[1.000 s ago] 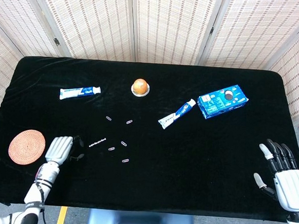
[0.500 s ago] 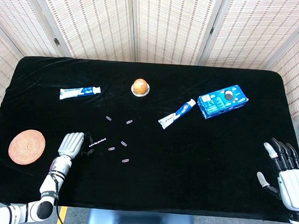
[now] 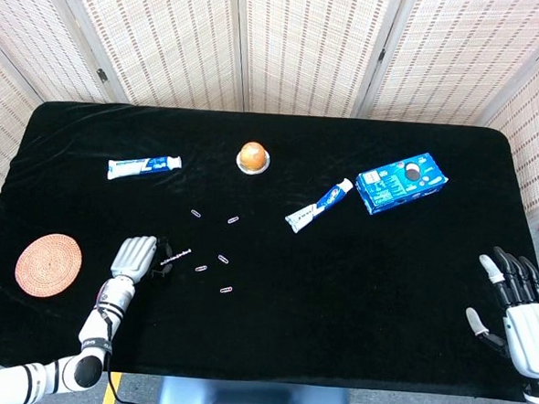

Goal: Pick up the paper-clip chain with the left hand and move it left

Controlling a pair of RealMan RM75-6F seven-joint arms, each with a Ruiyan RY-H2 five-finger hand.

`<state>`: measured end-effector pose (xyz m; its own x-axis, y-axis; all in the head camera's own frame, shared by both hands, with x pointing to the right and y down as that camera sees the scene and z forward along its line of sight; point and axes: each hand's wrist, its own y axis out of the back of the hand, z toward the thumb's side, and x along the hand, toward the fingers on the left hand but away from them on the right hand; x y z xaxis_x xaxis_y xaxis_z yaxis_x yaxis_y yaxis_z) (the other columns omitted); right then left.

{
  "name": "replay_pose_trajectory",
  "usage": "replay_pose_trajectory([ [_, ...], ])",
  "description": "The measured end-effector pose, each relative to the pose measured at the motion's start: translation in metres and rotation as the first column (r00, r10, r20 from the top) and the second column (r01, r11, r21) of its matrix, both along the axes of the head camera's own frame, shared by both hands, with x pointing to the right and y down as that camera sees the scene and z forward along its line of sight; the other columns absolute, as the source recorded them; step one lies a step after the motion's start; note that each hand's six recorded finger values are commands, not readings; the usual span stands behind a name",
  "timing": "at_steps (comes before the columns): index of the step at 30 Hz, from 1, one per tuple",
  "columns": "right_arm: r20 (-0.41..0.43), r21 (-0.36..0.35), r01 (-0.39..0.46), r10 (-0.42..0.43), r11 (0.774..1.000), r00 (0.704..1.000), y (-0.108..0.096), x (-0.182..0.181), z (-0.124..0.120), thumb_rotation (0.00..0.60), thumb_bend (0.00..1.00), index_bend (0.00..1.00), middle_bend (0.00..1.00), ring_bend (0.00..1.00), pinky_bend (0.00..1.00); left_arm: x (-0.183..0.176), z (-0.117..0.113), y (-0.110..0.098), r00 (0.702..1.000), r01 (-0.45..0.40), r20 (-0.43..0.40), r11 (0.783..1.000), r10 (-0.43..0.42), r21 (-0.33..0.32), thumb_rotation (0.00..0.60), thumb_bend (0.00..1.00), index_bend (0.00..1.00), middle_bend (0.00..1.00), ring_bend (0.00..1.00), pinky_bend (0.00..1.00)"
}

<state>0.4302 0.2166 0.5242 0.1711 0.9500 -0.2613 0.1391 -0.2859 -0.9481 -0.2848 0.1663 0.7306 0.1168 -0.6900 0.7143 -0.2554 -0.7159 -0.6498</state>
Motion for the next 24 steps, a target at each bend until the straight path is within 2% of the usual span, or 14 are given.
replay_pose_trajectory([
  [24,0.001,0.004,0.001,-0.001,1.000,1.000,-0.0009,0.0009,-0.0010,0.600,0.35,0.00,0.00,0.00,0.00,-0.0007,0.0102,0.0016,1.000,0.000,0.000,0.999,0.000,-0.037,0.600,0.41,0.52,1.00,1.00,1.00],
])
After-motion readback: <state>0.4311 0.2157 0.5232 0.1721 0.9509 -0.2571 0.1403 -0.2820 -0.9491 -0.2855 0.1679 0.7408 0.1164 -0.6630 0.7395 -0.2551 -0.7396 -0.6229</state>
